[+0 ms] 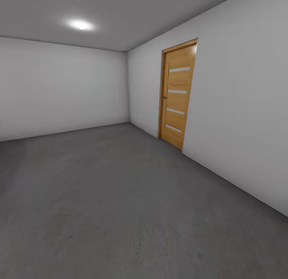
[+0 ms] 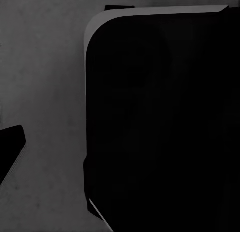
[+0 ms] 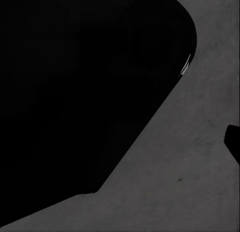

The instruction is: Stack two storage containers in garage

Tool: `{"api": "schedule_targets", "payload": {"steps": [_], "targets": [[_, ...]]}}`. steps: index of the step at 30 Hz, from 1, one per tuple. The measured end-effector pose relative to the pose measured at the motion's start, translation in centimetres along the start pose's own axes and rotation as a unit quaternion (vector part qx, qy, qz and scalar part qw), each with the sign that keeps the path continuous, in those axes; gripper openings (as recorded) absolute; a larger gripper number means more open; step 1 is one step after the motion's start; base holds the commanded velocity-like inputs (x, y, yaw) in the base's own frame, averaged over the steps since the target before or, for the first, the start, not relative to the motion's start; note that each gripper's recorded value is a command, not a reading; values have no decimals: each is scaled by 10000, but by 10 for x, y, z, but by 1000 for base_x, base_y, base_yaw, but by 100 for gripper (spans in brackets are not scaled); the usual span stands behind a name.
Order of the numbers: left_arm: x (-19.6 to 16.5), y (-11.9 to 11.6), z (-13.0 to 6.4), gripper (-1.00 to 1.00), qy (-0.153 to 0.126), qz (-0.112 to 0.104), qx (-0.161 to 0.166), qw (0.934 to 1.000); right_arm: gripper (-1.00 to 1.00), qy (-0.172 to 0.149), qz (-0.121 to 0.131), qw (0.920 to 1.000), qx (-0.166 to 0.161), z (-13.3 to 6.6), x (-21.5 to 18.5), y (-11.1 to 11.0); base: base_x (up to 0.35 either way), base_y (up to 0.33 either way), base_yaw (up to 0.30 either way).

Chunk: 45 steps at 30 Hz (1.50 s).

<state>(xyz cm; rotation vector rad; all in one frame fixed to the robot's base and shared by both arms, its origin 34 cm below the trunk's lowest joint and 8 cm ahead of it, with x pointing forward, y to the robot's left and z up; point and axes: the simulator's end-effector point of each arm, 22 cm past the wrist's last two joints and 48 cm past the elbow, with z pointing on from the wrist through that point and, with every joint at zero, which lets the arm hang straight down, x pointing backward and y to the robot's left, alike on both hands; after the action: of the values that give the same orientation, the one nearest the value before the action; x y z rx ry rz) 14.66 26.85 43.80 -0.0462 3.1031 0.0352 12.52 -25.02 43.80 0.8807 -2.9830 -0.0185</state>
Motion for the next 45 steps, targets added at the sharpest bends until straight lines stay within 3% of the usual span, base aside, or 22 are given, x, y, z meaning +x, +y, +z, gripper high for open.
{"api": "schedule_targets", "payload": {"steps": [45], "targets": [[0,0,0,100,6,-9,-1,10000,100,0,0,10000,0,0,0,0,324,0,0]]}}
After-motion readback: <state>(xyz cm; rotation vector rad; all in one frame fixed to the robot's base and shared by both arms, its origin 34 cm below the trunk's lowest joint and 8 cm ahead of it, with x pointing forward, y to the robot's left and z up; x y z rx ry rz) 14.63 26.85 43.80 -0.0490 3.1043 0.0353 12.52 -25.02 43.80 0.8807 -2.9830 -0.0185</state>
